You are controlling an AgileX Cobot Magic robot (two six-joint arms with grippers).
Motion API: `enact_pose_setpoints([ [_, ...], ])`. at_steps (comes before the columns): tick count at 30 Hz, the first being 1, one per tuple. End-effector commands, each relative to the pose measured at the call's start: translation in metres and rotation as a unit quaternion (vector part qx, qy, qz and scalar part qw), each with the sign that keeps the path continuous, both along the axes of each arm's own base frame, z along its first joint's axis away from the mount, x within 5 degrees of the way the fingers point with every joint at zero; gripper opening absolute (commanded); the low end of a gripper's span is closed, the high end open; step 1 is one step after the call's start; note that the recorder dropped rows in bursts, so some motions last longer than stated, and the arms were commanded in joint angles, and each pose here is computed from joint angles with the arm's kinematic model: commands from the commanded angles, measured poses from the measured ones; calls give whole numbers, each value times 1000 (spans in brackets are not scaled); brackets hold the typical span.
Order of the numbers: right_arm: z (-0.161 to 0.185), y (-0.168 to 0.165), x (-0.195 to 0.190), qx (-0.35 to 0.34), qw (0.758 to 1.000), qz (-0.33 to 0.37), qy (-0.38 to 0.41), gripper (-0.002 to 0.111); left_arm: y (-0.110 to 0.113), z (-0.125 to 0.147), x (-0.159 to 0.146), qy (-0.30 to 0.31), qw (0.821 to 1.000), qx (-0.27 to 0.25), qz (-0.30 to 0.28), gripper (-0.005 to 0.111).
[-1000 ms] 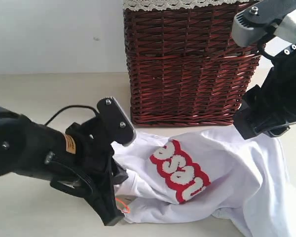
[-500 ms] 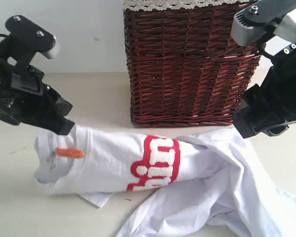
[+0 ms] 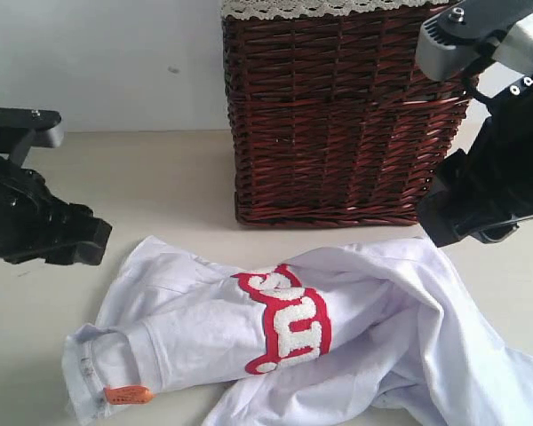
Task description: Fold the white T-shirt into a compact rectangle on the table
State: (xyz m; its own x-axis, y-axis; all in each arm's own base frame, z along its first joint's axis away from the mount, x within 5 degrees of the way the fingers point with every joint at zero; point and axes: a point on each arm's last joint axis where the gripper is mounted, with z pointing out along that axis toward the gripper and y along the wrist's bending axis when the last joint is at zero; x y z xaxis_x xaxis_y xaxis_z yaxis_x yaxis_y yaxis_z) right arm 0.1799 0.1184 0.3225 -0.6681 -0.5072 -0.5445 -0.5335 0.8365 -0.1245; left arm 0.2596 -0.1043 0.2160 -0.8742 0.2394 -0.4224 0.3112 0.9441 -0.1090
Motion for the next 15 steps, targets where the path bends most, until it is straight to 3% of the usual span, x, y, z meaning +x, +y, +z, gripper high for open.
enact_pose_setpoints([
  [1,1,-1,0,2,1000,2,-8,55,2,19,-27,60,998,-4,-33,58],
  [5,1,-2,0,2,1000,2,-7,55,11,38,-58,80,996,-9,-50,58],
  [8,1,-2,-1,1,1000,2,-5,55,12,46,-82,79,994,-56,-52,58],
  [12,1,-2,-1,1,1000,2,-4,55,7,35,-110,99,982,-118,-104,58],
  [15,1,-2,-1,1,1000,2,-4,55,7,11,-120,121,978,-140,-98,58],
])
